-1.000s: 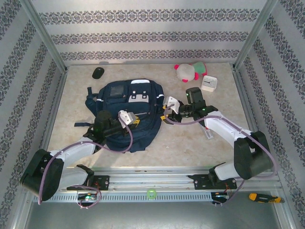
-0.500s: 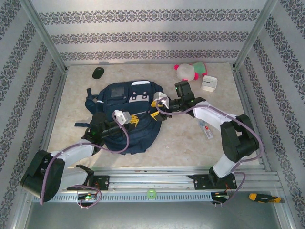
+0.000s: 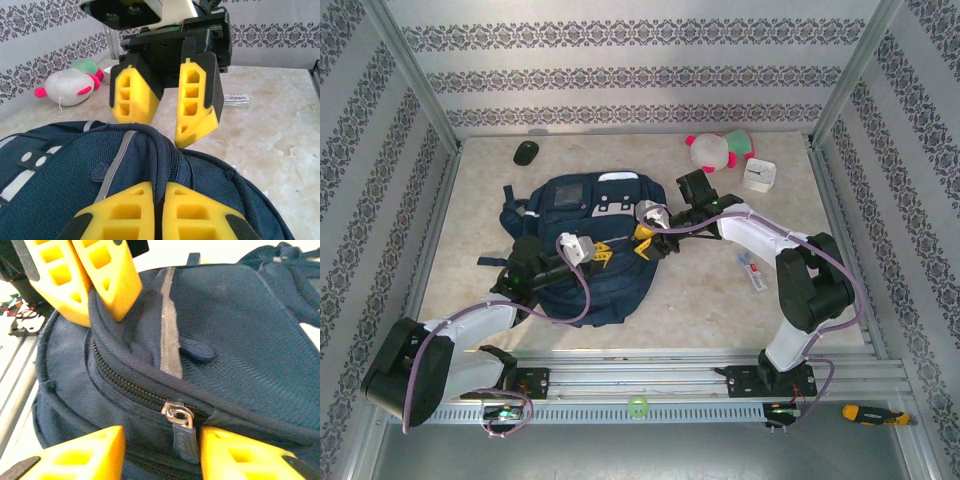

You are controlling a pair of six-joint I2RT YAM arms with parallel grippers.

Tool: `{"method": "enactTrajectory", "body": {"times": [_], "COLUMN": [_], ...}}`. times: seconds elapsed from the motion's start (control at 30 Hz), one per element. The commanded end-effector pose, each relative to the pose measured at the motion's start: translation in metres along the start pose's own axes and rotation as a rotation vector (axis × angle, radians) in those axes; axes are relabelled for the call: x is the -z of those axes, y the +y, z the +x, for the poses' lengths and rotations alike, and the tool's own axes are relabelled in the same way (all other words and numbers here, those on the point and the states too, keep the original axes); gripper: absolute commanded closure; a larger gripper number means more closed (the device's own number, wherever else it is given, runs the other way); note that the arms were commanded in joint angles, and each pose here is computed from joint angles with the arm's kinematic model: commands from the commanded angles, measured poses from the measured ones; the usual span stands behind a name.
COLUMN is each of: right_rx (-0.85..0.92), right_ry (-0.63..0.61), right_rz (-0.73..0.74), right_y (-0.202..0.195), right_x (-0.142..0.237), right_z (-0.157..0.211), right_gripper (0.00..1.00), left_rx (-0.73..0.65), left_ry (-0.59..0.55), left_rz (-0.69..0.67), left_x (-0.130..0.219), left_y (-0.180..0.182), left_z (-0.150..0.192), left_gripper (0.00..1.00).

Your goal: Pack the student bag

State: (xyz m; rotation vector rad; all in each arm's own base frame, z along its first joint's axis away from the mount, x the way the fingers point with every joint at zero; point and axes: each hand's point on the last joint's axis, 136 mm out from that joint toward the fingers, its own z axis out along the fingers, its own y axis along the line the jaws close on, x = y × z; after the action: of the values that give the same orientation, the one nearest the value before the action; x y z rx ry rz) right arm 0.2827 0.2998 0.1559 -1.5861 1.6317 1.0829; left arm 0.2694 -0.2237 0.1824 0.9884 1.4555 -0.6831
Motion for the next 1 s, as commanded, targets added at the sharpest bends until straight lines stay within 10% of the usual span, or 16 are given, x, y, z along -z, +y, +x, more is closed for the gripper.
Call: {"method": "enactTrajectory", "body": {"times": [0.0,0.6,0.97], "right_rx": [-0.07,-0.21,-0.335], "right_ry": [-0.016,-0.103,-0.073], "right_rz": [-0.122,-0.052,0.075], "right_y": [0.038,0.021,0.023], "right_x": [-0.002,0.009,0.012], "right_z": [-0.003,-0.023,-0.031], "right_gripper": [0.59,1.0,1.0], "left_rx": [-0.124,-0.142,-0.181], "left_ry": [-0.102,-0.045,0.043], "left_rz": [-0.02,-0.09,-0.141], "left_x": [0.002,0.003,0.002], "left_y": [0.008,0.019,0.025], "left_z": [-0.034,-0.025,-0.013], "left_gripper": [1.0,1.0,1.0]}}
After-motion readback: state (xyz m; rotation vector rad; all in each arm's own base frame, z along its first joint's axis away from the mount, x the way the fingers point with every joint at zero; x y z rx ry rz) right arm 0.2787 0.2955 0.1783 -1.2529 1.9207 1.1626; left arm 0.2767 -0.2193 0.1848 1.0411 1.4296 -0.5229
